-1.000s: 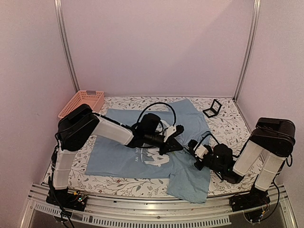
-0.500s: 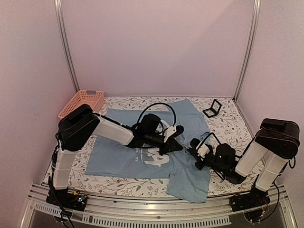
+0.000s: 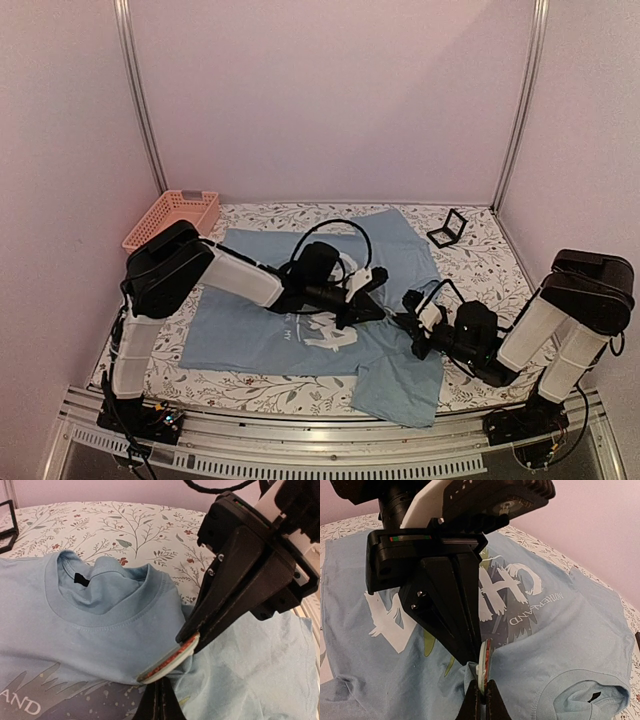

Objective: Pin the brooch onto the clothing

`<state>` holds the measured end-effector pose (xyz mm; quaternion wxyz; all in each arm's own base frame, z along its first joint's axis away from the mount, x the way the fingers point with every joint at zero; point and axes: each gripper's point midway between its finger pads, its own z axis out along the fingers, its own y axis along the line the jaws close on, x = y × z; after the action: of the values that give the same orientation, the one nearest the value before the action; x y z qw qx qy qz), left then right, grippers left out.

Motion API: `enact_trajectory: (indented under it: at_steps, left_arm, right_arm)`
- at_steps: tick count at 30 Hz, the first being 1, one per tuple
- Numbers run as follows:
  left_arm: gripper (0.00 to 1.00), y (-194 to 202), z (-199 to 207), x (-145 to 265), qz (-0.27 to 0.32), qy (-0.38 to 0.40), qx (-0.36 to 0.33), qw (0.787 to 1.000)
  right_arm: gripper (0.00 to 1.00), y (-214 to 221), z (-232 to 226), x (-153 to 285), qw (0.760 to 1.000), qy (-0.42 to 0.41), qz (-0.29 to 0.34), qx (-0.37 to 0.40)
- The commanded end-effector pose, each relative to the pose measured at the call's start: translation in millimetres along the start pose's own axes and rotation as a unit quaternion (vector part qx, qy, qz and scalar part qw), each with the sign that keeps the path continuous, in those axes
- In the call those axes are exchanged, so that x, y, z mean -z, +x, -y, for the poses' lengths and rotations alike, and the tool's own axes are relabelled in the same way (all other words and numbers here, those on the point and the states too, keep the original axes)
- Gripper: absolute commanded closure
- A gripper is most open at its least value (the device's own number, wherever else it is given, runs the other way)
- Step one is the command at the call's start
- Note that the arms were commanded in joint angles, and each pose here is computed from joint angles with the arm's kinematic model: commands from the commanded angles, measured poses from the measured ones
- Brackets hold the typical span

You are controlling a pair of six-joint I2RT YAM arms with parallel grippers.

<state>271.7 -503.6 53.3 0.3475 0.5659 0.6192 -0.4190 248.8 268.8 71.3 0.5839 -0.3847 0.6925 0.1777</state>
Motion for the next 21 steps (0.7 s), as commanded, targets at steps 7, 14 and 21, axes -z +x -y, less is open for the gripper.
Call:
enact_trajectory:
  at_steps: [7, 14, 21]
  left_arm:
    - [1.00, 21, -3, -14, -0.020, -0.003, 0.006, 1.000]
    - [1.00, 19, -5, -17, -0.017, -0.005, 0.005, 1.000]
    - [1.00, 34, -9, -24, -0.034, -0.009, 0.014, 0.999]
  right_arm:
    - [1.00, -28, -10, 1, 0.996, -0.058, 0.052, -0.034]
    - [1.00, -23, -12, -3, 0.995, -0.068, 0.046, -0.047]
    - [1.00, -28, -17, -3, 0.994, -0.086, 0.053, -0.047]
